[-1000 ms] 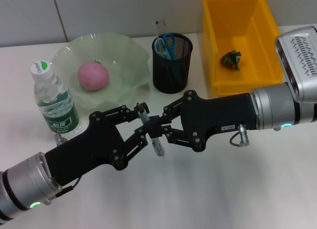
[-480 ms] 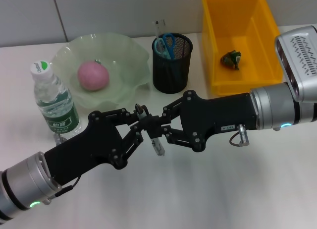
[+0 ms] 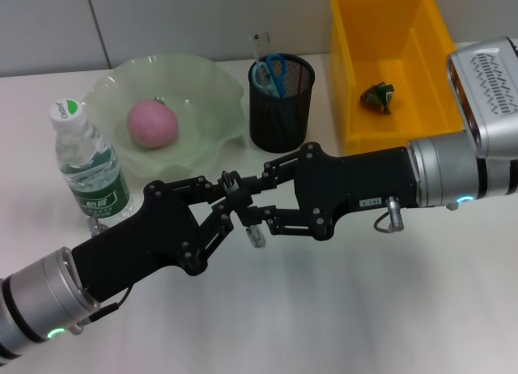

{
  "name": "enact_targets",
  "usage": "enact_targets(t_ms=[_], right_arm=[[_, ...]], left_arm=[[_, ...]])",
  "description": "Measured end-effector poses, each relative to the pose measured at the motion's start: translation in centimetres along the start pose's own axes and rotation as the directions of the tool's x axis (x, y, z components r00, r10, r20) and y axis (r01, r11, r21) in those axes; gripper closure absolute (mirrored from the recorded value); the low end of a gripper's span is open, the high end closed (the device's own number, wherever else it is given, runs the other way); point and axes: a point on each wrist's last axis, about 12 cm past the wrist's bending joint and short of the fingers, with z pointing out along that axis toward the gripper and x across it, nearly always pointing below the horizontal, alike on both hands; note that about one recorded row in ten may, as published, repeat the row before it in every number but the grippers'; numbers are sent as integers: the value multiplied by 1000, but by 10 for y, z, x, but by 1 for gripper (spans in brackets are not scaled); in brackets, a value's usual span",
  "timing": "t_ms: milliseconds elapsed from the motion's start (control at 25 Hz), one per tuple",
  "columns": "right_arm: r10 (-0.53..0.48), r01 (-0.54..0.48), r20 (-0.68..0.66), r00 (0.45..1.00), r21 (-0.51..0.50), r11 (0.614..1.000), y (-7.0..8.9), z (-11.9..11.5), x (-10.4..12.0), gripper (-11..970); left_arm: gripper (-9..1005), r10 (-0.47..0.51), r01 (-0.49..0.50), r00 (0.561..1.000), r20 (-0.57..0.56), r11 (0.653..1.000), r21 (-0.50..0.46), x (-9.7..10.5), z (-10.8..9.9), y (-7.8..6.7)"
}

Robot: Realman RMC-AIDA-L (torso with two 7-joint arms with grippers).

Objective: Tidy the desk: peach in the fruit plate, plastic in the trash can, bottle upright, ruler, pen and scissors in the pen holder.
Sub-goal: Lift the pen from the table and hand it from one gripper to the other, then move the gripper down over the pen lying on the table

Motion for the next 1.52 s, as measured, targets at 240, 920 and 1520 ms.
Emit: enact_targets(t_ms=[240, 920, 1520], right_arm=[[16, -16, -6, 1000, 16, 1000, -2, 0, 0, 569], [33, -34, 26, 999, 39, 999, 1, -6, 2, 278], [52, -54, 38, 998, 37, 998, 8, -10, 9, 278]], left_arm=[[852, -4, 4, 1000, 3, 1000, 0, 0, 0, -1], [853, -2, 4, 1000, 30, 999, -51, -2, -2, 3], [853, 1, 4, 999, 51, 996, -85, -3, -4, 6]])
